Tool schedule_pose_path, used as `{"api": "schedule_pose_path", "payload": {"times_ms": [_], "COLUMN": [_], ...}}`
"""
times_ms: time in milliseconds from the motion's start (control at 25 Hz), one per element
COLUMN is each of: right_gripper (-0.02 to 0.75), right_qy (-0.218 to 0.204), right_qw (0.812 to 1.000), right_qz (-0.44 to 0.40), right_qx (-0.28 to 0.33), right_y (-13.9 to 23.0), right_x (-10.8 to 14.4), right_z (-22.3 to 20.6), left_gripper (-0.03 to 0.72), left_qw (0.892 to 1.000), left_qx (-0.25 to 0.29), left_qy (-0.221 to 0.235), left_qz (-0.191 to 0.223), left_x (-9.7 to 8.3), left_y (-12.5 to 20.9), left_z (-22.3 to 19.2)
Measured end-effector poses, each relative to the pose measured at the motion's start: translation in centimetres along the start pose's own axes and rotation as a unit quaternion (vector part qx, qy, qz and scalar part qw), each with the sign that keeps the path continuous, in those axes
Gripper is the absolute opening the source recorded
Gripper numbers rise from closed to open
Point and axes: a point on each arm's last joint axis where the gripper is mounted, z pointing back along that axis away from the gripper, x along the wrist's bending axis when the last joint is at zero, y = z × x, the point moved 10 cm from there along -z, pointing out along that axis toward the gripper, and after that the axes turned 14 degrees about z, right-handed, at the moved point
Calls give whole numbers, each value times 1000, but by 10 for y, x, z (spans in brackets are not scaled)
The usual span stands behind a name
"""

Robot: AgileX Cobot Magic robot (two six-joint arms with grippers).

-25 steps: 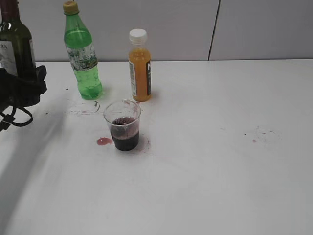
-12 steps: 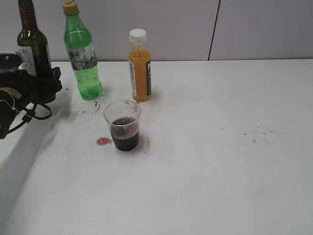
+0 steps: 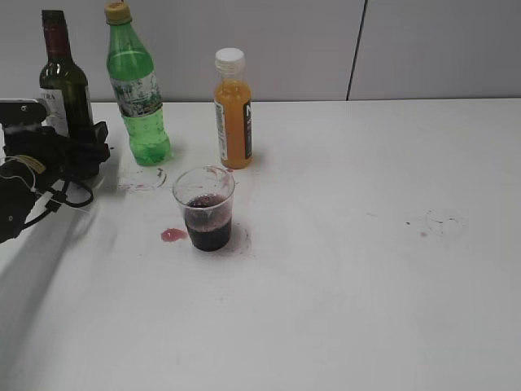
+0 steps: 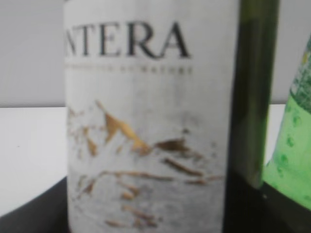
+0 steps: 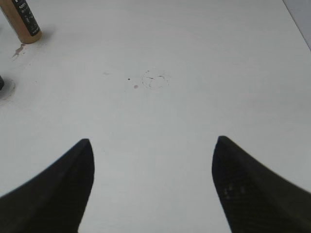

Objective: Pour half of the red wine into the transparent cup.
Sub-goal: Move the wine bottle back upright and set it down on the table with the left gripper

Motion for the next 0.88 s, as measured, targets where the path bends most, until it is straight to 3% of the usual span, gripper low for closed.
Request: {"api": "schedule_pose_path", "payload": {"times_ms": [880], "right_gripper": [571], "right_qy": [0], "right_qw": [1000], "right_qz": [0], "right_qx": [0], "right_y": [0], "right_x": [0], "right_z": [0], "left_gripper": [543], "left_qw": [1000], "left_qx": [3], "left_qy": [2], "left_qz": [-6], "left_x": [1], "left_y": [13], "left_z": [34]}}
